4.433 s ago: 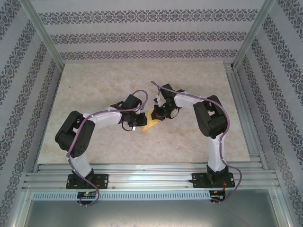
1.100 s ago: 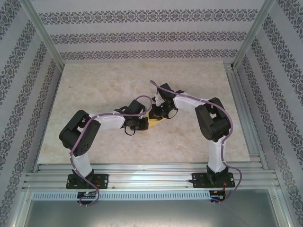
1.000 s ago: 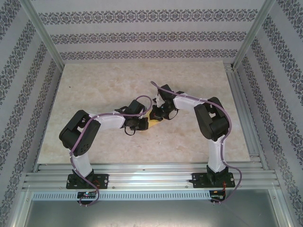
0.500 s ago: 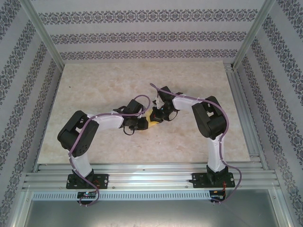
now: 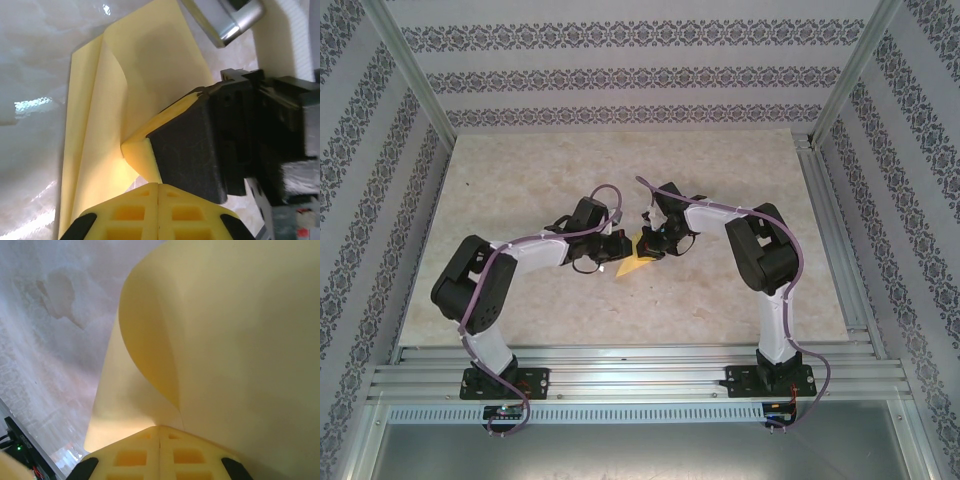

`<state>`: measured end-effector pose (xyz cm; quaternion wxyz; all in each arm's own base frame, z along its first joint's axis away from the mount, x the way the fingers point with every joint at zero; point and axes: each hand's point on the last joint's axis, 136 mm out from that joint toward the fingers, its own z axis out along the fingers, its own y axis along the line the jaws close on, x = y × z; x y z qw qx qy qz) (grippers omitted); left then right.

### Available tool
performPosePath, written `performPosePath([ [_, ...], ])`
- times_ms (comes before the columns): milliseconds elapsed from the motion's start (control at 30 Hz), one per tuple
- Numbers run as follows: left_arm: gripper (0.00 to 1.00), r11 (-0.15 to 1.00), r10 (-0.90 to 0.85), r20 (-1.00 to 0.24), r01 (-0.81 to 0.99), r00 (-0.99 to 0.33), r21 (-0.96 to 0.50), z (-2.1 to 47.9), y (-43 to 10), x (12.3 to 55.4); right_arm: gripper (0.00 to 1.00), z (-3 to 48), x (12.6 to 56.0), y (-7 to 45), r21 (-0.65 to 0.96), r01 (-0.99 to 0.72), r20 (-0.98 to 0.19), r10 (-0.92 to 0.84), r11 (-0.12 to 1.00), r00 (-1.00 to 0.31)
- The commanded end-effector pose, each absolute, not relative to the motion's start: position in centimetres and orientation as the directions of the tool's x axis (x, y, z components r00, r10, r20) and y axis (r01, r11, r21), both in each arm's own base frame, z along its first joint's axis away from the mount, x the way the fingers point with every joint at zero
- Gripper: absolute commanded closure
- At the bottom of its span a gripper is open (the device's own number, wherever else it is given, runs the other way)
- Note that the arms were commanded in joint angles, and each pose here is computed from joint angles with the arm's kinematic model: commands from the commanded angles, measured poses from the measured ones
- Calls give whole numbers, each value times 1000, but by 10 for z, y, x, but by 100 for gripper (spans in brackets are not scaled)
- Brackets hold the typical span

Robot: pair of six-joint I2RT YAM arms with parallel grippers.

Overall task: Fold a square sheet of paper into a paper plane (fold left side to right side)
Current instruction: Third fold the triangle at the center of the table.

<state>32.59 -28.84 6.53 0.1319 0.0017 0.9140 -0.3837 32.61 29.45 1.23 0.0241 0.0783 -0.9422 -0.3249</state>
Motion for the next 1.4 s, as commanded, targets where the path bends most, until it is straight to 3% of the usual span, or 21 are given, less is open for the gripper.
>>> performPosePath([
  [0, 95, 675, -104, -222, 96, -969, -732, 58, -296, 330, 100, -19, 316, 269, 495, -103, 57, -150, 863, -987],
  [400, 96, 798, -106, -197, 35, -975, -602, 15, -265, 317, 100, -19, 315, 267, 483, -107, 58, -154, 869, -986],
  [667, 96, 798, -109, -148, 2, -983, -602, -1, -255, 295, 100, -20, 316, 266, 471, -111, 58, -157, 875, -986],
  [1367, 91, 752, -45, -154, 68, -987, -655, 35, -249, 259, 100, -21, 319, 266, 460, -113, 58, -158, 881, -986],
])
